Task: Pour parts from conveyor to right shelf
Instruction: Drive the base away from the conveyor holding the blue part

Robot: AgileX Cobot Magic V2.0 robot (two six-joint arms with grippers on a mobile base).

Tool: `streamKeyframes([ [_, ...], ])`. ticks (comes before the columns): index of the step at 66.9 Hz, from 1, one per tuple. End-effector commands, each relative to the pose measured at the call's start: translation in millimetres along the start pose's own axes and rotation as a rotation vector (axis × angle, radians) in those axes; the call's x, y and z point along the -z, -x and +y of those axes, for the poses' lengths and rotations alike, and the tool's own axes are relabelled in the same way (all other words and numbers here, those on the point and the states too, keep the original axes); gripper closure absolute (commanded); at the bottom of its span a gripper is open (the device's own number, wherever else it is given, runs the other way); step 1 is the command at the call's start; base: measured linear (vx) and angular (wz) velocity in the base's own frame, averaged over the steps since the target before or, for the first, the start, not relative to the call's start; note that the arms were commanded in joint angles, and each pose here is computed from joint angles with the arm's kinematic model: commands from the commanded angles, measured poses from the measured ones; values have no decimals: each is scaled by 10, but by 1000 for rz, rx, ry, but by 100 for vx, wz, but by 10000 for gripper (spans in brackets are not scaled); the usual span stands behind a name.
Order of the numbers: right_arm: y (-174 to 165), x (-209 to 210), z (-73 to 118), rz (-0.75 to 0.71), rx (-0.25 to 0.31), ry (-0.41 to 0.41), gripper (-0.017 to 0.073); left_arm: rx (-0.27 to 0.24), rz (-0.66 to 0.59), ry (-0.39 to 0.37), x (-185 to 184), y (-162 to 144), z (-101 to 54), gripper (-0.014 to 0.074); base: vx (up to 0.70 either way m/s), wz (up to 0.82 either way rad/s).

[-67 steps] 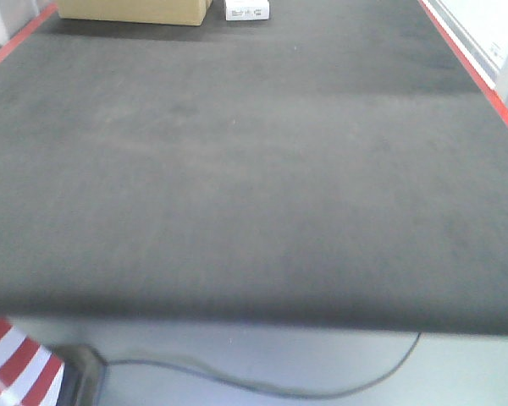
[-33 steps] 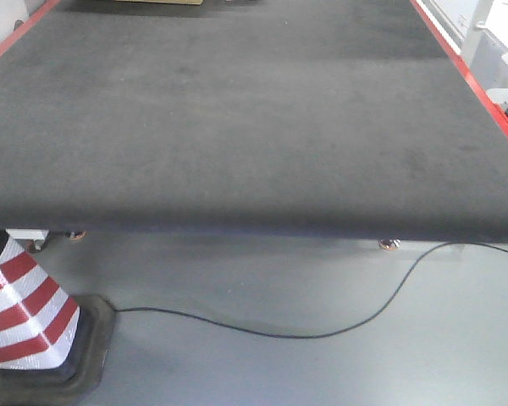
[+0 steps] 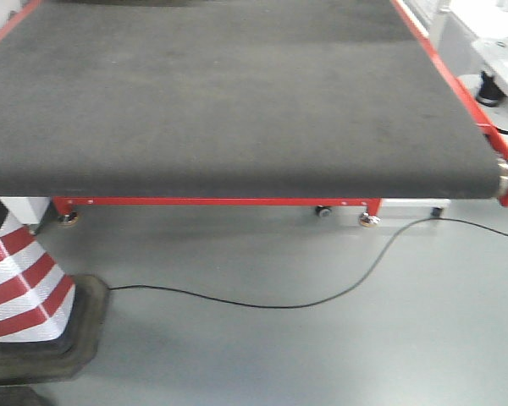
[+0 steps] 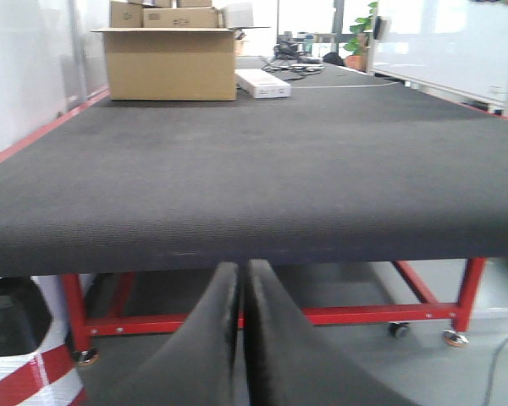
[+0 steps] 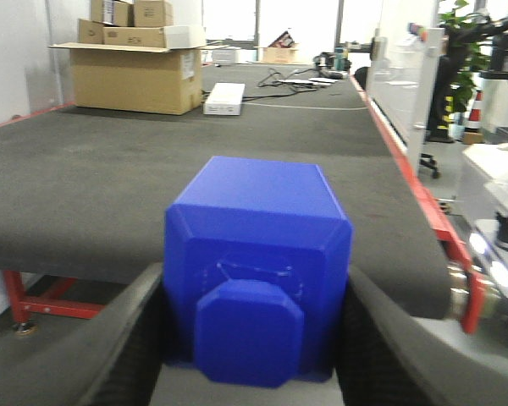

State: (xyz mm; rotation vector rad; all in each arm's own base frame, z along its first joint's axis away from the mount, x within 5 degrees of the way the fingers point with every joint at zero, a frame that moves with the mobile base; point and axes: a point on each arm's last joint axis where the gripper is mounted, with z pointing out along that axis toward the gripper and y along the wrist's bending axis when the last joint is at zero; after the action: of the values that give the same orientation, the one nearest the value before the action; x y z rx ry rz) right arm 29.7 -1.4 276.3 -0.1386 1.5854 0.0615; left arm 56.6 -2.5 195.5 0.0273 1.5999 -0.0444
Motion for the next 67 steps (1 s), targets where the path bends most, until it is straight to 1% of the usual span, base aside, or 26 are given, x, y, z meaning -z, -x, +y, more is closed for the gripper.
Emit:
streamKeyframes([
  [1,155,16,-1,-96,21,-1,564,14,-110,-10,25,143,-7,600,-14,-29],
  [12,155,16,-1,-96,21,-1,564,14,-110,-10,25,143,-7,600,-13,-50],
  [36,155,16,-1,-96,21,-1,564,14,-110,-10,25,143,-7,600,-17,-76],
  [67,155,16,-1,-96,21,-1,564,14,-110,-10,25,143,-7,600,-18,-67],
])
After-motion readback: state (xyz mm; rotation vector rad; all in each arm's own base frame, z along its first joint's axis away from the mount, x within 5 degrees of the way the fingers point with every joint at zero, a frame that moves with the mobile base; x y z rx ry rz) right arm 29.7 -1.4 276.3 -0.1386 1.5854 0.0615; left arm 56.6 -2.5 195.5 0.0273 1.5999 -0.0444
